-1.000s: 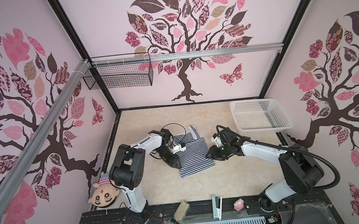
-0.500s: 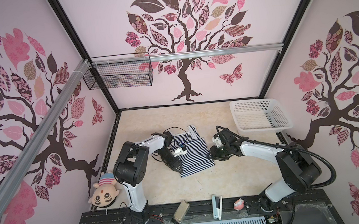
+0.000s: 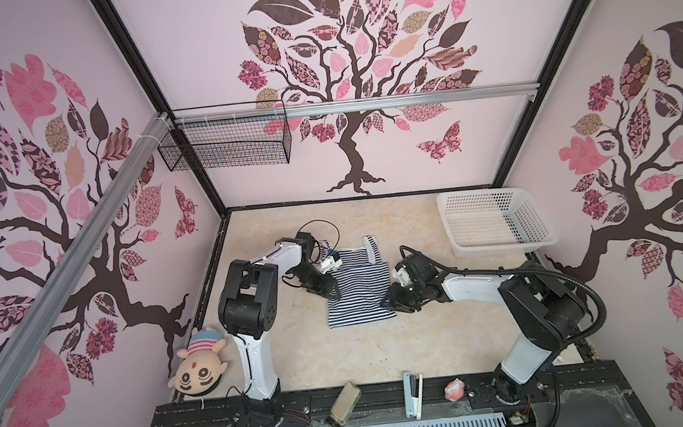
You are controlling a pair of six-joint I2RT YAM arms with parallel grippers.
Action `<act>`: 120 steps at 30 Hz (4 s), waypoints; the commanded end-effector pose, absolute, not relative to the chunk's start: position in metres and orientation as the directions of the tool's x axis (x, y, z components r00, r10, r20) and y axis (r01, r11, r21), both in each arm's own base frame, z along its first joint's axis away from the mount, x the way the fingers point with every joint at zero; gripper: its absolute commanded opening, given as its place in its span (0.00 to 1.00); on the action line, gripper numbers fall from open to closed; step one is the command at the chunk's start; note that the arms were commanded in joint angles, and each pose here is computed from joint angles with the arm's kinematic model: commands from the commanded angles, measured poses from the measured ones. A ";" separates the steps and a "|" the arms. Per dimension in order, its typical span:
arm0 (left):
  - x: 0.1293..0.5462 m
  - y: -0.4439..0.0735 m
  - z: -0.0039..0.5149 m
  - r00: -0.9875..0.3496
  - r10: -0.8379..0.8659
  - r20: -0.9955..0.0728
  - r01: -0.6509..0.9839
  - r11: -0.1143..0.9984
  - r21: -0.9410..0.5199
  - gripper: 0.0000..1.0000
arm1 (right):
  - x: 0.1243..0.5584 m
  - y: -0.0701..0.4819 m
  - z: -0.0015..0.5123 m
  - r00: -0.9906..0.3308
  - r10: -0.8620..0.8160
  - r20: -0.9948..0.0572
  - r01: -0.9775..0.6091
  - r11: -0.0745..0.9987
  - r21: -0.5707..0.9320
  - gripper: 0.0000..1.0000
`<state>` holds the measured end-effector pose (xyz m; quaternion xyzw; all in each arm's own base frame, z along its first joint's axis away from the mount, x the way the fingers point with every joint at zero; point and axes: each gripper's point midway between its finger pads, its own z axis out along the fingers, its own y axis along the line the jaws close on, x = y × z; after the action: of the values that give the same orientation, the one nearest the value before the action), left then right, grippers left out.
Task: Fold and stack the tank tops
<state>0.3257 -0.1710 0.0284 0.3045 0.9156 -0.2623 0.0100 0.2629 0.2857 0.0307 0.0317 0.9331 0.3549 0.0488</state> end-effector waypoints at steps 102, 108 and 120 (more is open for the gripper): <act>0.169 -0.152 0.175 -0.516 0.578 -0.633 0.853 0.419 -0.312 0.12 | 0.174 0.263 0.190 -0.929 0.096 -0.358 -0.229 0.609 0.759 0.00; 0.174 -0.156 0.197 -0.498 0.553 -0.668 0.859 0.417 -0.296 0.12 | 0.182 0.265 0.203 -0.923 0.090 -0.375 -0.238 0.633 0.737 0.00; 0.220 -0.160 0.193 -0.502 0.539 -0.676 0.849 0.456 -0.268 0.12 | 0.220 0.278 0.219 -0.900 0.090 -0.427 -0.258 0.680 0.686 0.00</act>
<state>0.2035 -0.1580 0.1905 0.4271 0.8161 -0.3045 0.2428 0.2107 0.2769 0.2195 -0.0416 0.8851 0.4096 0.2170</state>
